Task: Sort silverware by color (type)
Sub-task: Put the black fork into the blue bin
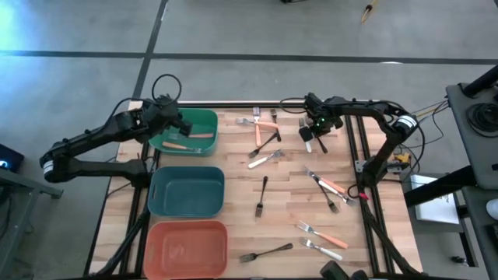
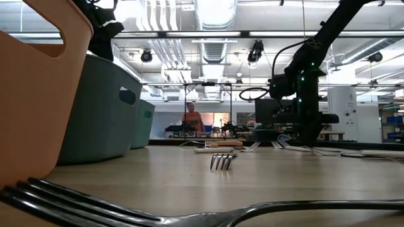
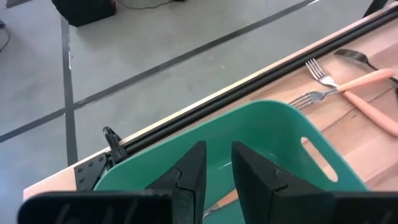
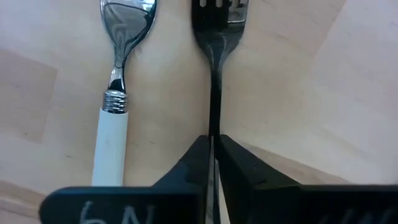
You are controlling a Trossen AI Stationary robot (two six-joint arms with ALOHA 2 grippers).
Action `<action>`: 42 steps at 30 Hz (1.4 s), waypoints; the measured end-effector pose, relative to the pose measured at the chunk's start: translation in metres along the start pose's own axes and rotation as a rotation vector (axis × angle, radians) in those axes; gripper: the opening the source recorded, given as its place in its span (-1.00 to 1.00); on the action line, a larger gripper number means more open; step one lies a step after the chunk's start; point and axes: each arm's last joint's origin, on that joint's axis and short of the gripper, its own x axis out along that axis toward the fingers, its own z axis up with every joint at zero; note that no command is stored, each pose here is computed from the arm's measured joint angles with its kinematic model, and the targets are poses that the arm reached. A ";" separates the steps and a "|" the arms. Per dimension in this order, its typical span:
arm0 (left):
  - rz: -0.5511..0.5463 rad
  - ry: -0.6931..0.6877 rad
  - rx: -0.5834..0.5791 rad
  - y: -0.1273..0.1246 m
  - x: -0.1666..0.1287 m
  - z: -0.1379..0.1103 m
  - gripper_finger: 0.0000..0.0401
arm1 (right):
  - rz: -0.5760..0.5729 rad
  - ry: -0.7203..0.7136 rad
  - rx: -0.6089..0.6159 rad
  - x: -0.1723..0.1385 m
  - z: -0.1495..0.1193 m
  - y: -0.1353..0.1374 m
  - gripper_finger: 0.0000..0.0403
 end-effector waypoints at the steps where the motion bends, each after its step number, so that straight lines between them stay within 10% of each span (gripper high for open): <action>1: -0.002 -0.002 -0.002 0.000 0.000 0.000 -0.71 | 0.000 0.000 0.005 0.000 0.000 0.000 -0.93; 12: -0.196 -0.147 -0.084 -0.001 -0.011 0.014 -0.71 | 0.047 -0.155 0.017 -0.046 0.002 0.000 -0.95; 25: -0.815 -0.353 -0.194 -0.024 -0.002 0.003 -0.71 | 0.261 -0.352 -0.008 -0.110 -0.021 0.001 -0.95; 42: -1.054 -0.380 -0.363 -0.072 0.056 0.001 -0.70 | 0.719 -0.733 -0.232 -0.201 -0.057 0.053 -0.95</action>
